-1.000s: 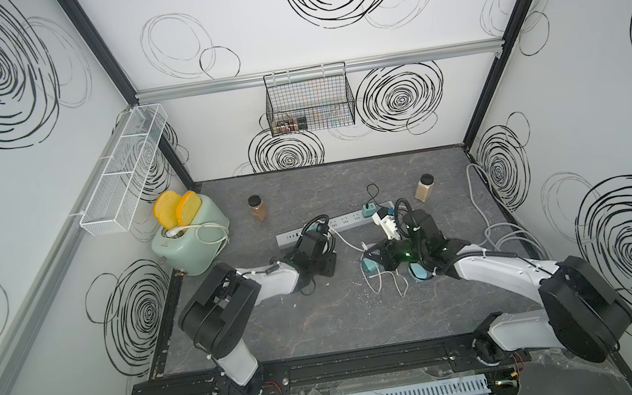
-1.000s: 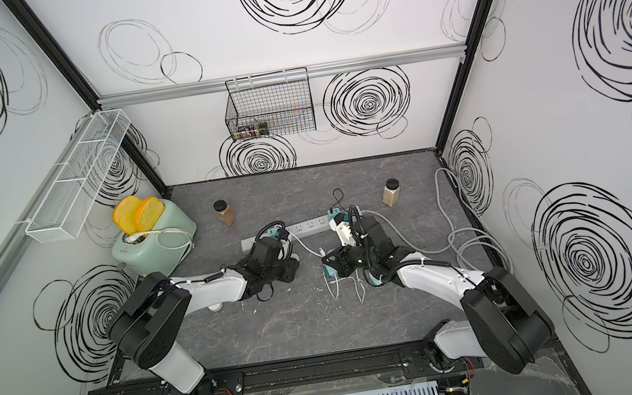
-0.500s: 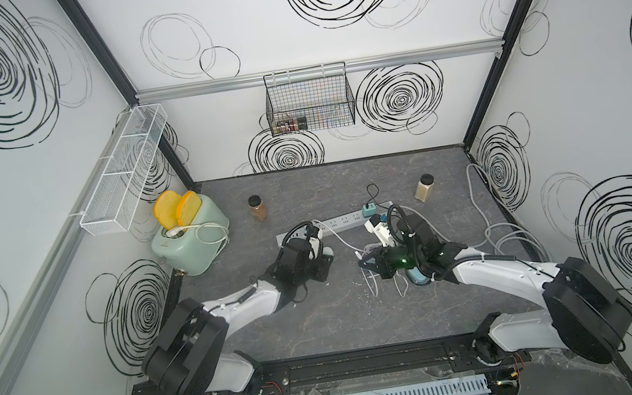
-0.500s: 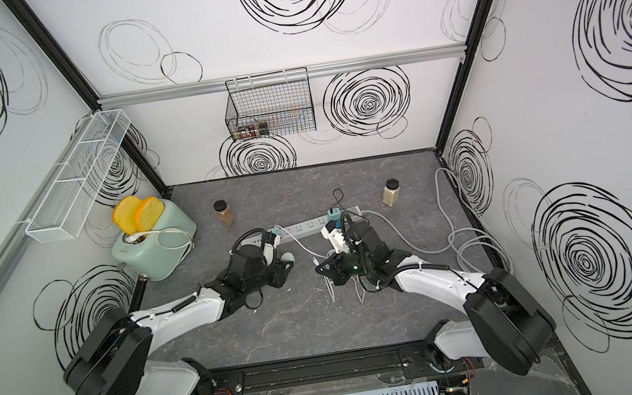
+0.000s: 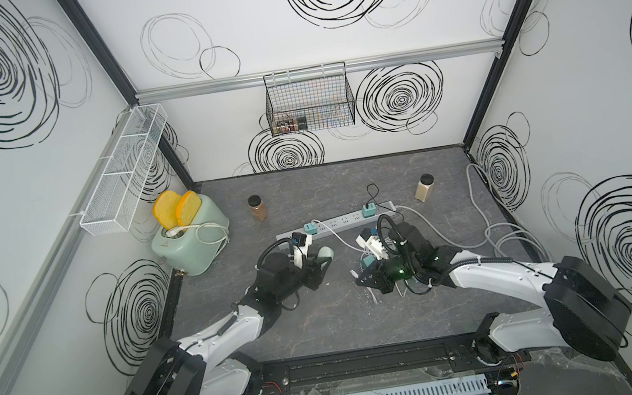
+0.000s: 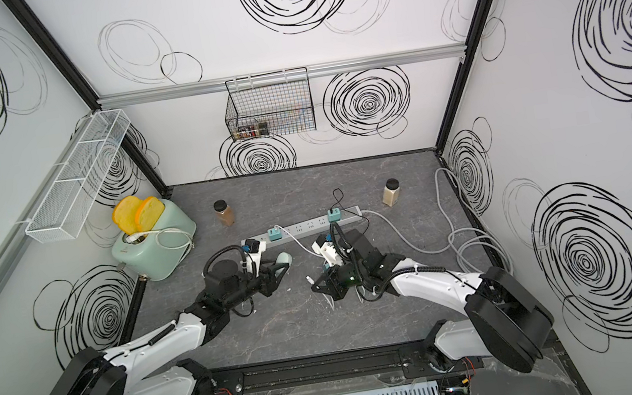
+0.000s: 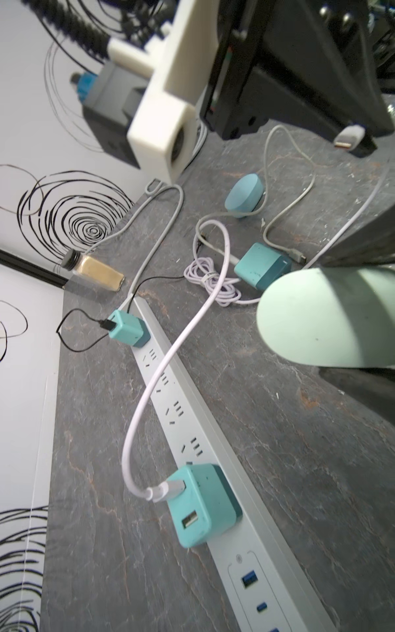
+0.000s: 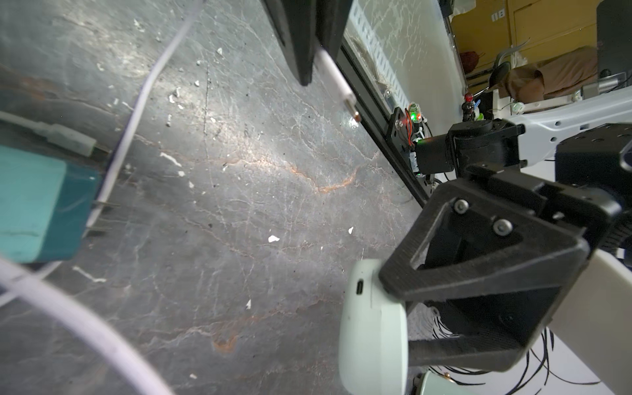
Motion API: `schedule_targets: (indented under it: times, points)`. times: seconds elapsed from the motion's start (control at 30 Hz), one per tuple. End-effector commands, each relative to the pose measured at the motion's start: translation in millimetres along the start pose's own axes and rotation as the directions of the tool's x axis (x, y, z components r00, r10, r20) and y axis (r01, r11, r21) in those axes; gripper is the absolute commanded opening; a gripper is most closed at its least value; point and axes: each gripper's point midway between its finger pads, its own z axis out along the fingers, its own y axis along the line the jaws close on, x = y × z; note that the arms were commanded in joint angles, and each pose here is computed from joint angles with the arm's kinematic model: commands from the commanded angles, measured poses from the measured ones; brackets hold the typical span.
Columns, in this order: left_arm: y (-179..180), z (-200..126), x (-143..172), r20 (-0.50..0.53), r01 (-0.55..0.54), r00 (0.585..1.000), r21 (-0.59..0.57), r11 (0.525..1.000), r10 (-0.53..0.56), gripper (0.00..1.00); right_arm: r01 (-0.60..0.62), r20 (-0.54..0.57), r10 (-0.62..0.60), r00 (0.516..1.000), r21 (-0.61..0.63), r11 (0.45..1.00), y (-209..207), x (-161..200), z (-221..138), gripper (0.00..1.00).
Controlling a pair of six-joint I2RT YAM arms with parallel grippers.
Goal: Charge the bluetooth headset
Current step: Pick up the bluetooth headset from the center of the board, then insert the charging cable into the bluetooth headset.
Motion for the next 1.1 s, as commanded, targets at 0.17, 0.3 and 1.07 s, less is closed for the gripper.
schedule_targets:
  times: [0.17,0.3,1.07]
  points:
    - [-44,-15,-29,0.163,-0.182,0.973,0.119,0.976,0.162,0.32,-0.009,-0.065,0.009,0.998,-0.005,1.0,7,-7,6,0.01]
    - [-49,-17,-27,0.159,-0.217,0.967,0.114,0.97,0.198,0.32,-0.008,-0.078,0.009,0.997,0.015,1.0,7,-9,9,0.01]
    - [-51,-14,-16,0.126,-0.288,0.953,0.087,0.954,0.277,0.32,0.007,-0.095,-0.002,0.996,0.047,0.999,12,-21,8,0.02]
